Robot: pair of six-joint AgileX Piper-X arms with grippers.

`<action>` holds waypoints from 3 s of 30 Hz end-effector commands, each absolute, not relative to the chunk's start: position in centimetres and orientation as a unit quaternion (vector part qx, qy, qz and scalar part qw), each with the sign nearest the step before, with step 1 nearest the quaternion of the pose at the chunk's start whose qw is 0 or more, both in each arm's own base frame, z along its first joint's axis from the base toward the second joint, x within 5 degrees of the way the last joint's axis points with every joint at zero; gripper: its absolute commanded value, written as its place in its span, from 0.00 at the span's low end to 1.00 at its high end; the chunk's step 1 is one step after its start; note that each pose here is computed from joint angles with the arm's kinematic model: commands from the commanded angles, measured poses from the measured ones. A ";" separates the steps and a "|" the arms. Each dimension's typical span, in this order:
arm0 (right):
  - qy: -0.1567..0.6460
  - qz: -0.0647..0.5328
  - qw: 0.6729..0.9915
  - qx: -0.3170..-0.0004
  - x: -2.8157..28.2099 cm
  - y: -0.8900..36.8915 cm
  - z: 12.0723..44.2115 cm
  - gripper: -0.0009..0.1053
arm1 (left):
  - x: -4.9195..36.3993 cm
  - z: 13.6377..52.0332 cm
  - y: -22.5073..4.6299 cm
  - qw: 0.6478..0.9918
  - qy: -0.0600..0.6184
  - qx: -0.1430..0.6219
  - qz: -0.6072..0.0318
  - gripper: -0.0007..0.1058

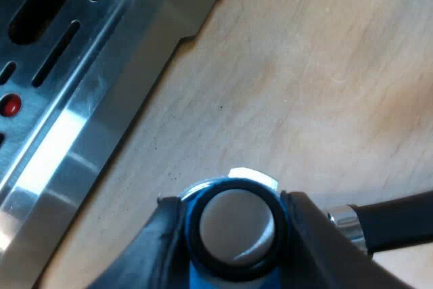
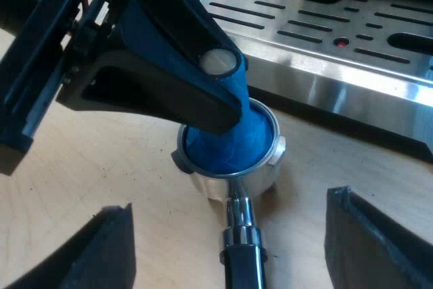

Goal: Grind coffee beans and then tamp

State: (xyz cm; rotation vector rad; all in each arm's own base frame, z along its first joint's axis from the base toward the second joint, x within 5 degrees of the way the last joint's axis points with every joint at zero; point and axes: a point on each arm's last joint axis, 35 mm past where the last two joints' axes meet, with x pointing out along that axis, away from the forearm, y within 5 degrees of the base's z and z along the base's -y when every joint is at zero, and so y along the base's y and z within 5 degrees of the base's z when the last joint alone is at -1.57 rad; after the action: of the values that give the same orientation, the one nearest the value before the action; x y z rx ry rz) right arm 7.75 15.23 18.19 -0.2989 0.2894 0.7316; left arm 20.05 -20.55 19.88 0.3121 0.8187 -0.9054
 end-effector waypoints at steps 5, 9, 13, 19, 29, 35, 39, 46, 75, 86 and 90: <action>0.126 0.352 0.918 -0.136 7.9 15.3 18.7 0.59 | 19.1 16.1 -19.7 0.774 0.454 0.165 -0.411 0.01; 0.126 0.352 0.918 -0.136 7.9 15.3 18.7 0.59 | 18.7 15.5 -19.3 0.769 0.463 0.168 -0.408 0.01; 0.126 0.352 0.918 -0.136 7.9 15.3 18.7 0.59 | 18.7 15.4 -19.3 0.769 0.461 0.167 -0.410 0.01; 0.126 0.352 0.918 -0.136 7.9 15.3 18.7 0.59 | 18.8 15.7 -19.6 0.768 0.452 0.155 -0.427 0.01; 0.126 0.352 0.918 -0.136 7.9 15.3 18.7 0.59 | 19.6 19.4 -20.5 0.791 0.400 0.138 -0.442 0.01; 0.123 0.352 0.918 -0.133 7.9 15.3 18.8 0.59 | 19.8 22.7 -20.6 0.812 0.349 0.125 -0.451 0.01; 0.103 0.354 0.923 -0.112 8.0 15.5 19.4 0.59 | 19.7 24.1 -20.4 0.824 0.326 0.122 -0.447 0.01; 0.044 0.372 0.918 -0.130 7.8 16.0 20.5 0.59 | 19.0 26.7 -19.4 0.852 0.285 0.121 -0.423 0.01; 0.027 0.399 0.905 -0.145 6.6 16.7 21.0 0.59 | 20.4 23.3 -10.1 0.869 0.396 0.072 -0.286 0.01; 0.049 0.399 0.900 -0.170 6.5 16.5 20.3 0.59 | 19.5 18.7 -8.6 0.885 0.350 0.039 -0.305 0.01; 0.049 0.399 0.900 -0.170 6.5 16.5 20.3 0.59 | 19.0 17.5 -8.4 0.892 0.330 0.038 -0.307 0.01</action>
State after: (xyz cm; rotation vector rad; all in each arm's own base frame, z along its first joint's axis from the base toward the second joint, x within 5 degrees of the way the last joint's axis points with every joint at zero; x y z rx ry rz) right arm 6.49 16.39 19.71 -0.3569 0.1221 0.8287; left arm 18.83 -8.36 17.12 0.0906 0.7299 -0.6326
